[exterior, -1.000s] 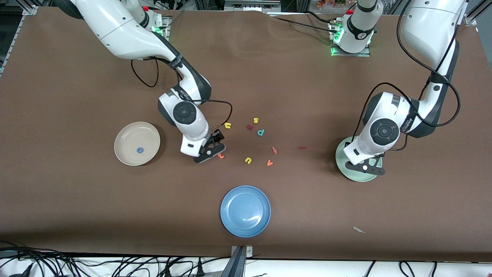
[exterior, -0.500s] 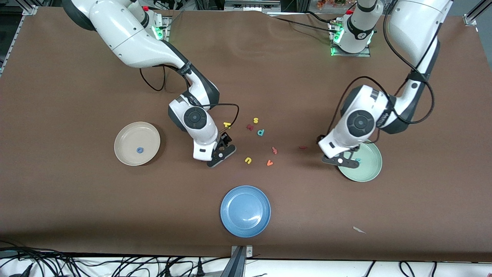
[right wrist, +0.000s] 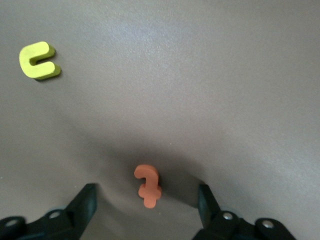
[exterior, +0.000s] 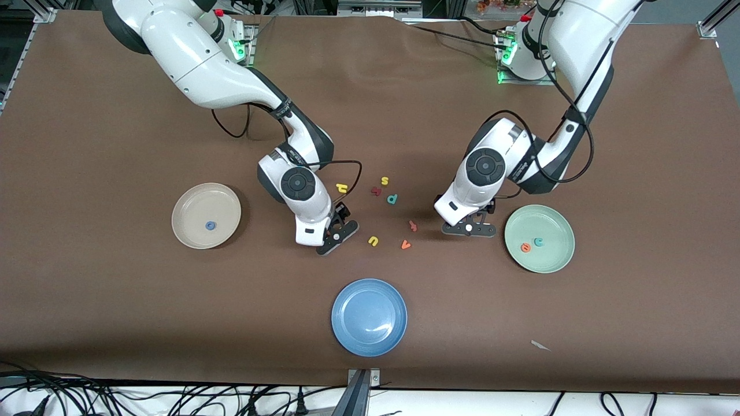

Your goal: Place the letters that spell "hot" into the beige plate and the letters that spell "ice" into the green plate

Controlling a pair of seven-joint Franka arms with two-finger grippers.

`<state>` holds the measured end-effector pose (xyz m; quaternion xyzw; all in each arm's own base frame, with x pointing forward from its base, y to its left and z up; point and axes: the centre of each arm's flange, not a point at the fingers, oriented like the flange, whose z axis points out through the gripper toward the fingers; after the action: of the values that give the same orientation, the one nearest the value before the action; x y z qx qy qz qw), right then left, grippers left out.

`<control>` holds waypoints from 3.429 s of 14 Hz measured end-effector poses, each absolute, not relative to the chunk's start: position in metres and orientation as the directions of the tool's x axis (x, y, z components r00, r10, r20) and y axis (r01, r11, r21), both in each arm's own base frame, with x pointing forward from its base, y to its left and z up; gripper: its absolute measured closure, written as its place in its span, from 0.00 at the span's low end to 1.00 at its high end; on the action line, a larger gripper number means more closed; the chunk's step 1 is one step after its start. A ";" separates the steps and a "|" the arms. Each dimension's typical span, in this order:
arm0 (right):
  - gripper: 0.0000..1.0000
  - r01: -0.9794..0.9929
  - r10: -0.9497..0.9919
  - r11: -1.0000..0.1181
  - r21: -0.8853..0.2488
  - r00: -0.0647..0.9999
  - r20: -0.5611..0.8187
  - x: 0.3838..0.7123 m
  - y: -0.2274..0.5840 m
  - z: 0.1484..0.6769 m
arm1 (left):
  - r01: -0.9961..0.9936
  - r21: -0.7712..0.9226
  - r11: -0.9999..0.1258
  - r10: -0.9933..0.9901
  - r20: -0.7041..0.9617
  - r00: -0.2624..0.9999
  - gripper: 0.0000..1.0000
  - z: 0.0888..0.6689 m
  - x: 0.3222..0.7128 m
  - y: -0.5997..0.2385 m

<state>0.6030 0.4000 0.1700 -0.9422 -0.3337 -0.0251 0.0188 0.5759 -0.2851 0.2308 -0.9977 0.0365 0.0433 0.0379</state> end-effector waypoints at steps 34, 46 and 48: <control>0.82 0.270 0.263 -0.962 0.037 0.955 -0.137 0.660 0.261 0.248 | -0.983 -0.034 -0.183 -0.974 -0.133 0.186 0.39 0.179 0.570 -0.297; 0.82 0.185 0.184 -0.983 0.006 0.980 -0.078 0.597 0.051 0.208 | -0.980 -0.037 -0.193 -0.973 -0.121 0.196 0.89 0.174 0.576 -0.287; 0.67 0.156 0.157 -0.988 -0.012 0.984 -0.087 0.589 0.052 0.199 | -0.977 -0.052 -0.205 -0.971 -0.115 0.210 0.89 0.183 0.584 -0.282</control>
<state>0.5886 0.0517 0.1993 -0.9959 -0.0785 0.0440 0.0027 0.5842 -0.2817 0.1825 -0.7757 0.6278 0.0285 0.0567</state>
